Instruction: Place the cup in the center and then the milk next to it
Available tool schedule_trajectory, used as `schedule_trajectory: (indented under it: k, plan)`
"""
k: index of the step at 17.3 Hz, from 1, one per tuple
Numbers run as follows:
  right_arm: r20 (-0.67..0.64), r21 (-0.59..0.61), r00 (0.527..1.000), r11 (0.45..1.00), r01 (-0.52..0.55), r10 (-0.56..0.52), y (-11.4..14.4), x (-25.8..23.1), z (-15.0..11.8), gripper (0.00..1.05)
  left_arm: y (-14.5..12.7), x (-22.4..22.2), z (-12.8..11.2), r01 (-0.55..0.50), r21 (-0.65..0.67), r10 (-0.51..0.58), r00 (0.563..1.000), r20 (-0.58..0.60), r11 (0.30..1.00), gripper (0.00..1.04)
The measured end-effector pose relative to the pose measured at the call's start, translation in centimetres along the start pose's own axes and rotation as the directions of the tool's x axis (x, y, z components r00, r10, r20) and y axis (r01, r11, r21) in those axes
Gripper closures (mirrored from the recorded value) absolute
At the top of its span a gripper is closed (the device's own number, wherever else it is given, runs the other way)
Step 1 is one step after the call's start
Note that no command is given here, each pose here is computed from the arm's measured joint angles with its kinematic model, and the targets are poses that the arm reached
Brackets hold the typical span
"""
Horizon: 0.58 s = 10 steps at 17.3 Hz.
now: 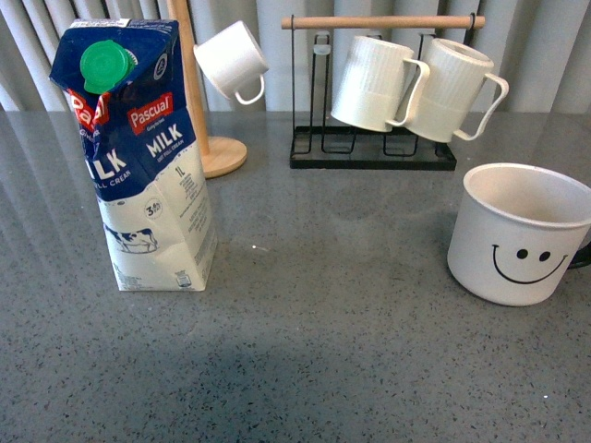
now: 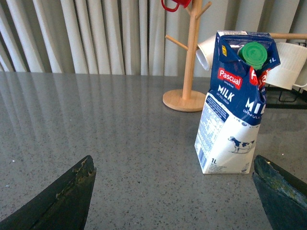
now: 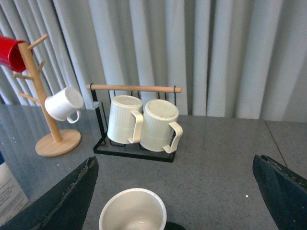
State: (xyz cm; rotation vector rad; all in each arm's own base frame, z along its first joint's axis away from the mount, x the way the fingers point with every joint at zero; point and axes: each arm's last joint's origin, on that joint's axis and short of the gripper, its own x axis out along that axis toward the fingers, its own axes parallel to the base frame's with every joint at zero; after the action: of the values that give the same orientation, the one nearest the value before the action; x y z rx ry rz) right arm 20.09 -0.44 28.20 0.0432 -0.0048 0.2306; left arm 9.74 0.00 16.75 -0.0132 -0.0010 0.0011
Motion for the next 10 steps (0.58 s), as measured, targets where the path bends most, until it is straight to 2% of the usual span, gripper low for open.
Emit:
schedule_trajectory:
  k: [4, 6, 9, 10]
  plan:
    - [-0.214, -0.032, 0.974, 0.996, -0.088, 0.079, -1.4, 8.2, 1.0, 0.07, 0.0, 0.0, 0.0, 0.000, 0.000, 0.000, 1.000, 0.000, 1.000, 0.07]
    - [-0.359, -0.028, 0.923, 0.987, -0.155, 0.135, -1.9, 12.0, -0.3, 0.07, 0.0, 0.0, 0.0, 0.000, 0.000, 0.000, 1.000, 0.000, 1.000, 0.07]
    - [-0.485, -0.018, 0.861, 0.982, -0.188, 0.155, -2.3, 14.3, -2.4, 0.07, 0.0, 0.0, 0.0, 0.000, 0.000, 0.000, 1.000, 0.000, 1.000, 0.07]
    - [-0.537, -0.009, 0.826, 0.979, -0.206, 0.169, -2.2, 14.7, -3.5, 0.07, 0.0, 0.0, 0.0, 0.000, 0.000, 0.000, 1.000, 0.000, 1.000, 0.07]
